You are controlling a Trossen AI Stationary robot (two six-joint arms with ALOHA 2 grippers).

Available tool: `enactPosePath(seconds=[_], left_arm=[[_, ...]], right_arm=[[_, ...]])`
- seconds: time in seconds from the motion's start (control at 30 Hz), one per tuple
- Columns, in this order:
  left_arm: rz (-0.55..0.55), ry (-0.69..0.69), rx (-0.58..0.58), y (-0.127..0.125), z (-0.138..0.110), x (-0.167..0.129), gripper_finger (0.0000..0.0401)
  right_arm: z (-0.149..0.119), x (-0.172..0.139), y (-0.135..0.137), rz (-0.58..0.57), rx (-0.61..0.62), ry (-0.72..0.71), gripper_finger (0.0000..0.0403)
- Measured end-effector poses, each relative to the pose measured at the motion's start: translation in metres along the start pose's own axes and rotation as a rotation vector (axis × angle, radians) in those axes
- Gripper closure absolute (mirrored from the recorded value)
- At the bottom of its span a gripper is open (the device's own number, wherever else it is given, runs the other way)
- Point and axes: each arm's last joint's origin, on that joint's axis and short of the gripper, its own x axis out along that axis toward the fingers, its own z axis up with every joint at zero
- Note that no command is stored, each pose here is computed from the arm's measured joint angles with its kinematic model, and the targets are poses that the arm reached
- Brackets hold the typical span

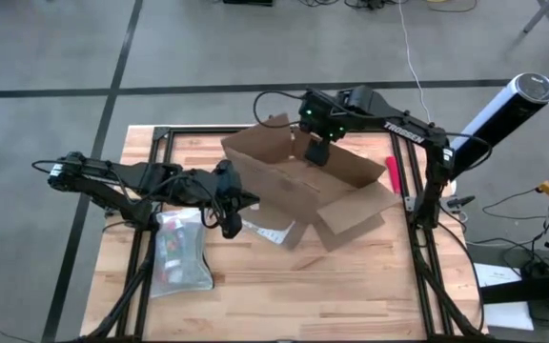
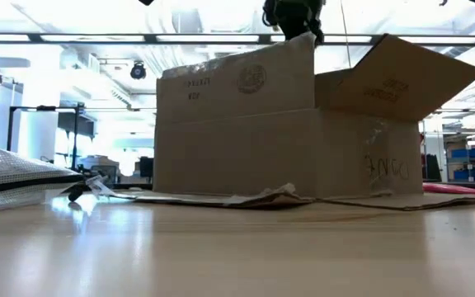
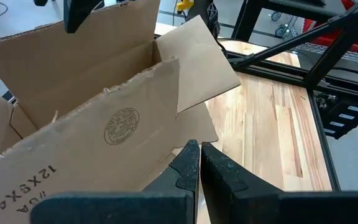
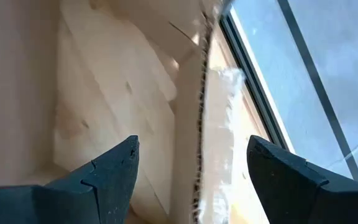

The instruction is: Unpack boxes

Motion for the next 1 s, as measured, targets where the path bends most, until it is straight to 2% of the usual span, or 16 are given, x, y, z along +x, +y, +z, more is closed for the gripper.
enactPosePath(seconds=[0.23, 0.37, 0.47, 0.6, 0.67, 0.83, 1.0], left_arm=[[0.0, 0.0, -0.004, 0.0, 0.0, 0.0, 0.0401], [0.0, -0.001, -0.011, 0.0, 0.0, 0.0, 0.0401], [0.0, 0.0, -0.014, 0.0, 0.0, 0.0, 0.0401], [0.004, -0.002, -0.014, 0.0, 0.0, 0.0, 0.0401], [0.005, -0.002, -0.013, 0.0, 0.0, 0.0, 0.0401], [0.006, -0.003, -0.012, 0.0, 0.0, 0.0, 0.0401], [0.006, -0.003, -0.012, 0.0, 0.0, 0.0, 0.0401]], right_arm=[[0.0, 0.036, -0.02, -0.004, 0.012, 0.131, 0.0143], [-0.002, 0.048, -0.025, 0.097, 0.028, 0.162, 0.0178], [-0.004, 0.053, -0.023, 0.159, 0.036, 0.178, 0.023], [-0.004, 0.055, -0.022, 0.161, 0.033, 0.182, 0.0356], [-0.003, 0.055, -0.023, 0.156, 0.005, 0.174, 0.0388], [0.0, 0.053, -0.023, 0.086, -0.058, 0.145, 0.0401], [0.006, 0.026, -0.025, 0.037, -0.087, 0.039, 0.0402]])
